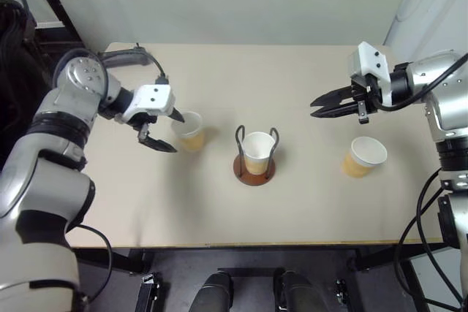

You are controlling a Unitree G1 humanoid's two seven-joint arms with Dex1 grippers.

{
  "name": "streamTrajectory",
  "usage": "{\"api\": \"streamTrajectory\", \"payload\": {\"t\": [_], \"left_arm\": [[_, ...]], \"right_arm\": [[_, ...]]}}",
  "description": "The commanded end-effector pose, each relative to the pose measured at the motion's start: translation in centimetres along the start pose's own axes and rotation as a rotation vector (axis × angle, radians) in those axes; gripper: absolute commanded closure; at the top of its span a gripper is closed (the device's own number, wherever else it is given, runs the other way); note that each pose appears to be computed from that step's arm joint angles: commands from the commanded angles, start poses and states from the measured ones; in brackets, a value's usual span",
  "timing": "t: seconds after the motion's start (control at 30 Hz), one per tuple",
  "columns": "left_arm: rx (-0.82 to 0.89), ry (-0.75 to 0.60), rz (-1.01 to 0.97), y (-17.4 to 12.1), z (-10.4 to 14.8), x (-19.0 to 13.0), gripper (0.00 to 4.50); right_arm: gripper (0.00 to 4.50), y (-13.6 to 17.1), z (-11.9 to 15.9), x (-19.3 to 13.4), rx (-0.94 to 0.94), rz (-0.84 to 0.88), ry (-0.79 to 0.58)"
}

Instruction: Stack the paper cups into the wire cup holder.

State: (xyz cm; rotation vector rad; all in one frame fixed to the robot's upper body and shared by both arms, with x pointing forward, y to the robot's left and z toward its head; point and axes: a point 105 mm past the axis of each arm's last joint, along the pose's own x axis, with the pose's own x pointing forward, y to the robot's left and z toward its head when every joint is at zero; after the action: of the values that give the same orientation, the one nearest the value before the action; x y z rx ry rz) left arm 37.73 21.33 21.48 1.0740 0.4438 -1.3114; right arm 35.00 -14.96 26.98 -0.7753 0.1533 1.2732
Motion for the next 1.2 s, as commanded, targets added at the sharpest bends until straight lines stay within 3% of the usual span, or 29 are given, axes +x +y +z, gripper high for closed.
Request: {"api": "streamTrajectory", "payload": {"t": [0.03, 0.97, 1.07, 1.2], "left_arm": [[0.050, 0.005, 0.000, 0.4, 0.9, -0.8, 0.00], [0.043, 0.065, 0.096, 1.0, -1.1, 2.7, 0.00], [0.057, 0.073, 0.110, 1.1, -1.2, 3.2, 0.63], [0.068, 0.058, 0.121, 1.3, -0.9, 3.6, 2.07]], "right_arm": [[3.62, -0.2, 0.9, -0.8, -0.042, -0.018, 0.006], [3.62, 0.1, 1.2, -0.6, -0.062, -0.024, 0.002], [3.58, 0.1, 1.3, -0.6, -0.066, -0.024, 0.001], [3.58, 0.2, 1.3, -0.6, -0.070, -0.026, 0.003]]}}
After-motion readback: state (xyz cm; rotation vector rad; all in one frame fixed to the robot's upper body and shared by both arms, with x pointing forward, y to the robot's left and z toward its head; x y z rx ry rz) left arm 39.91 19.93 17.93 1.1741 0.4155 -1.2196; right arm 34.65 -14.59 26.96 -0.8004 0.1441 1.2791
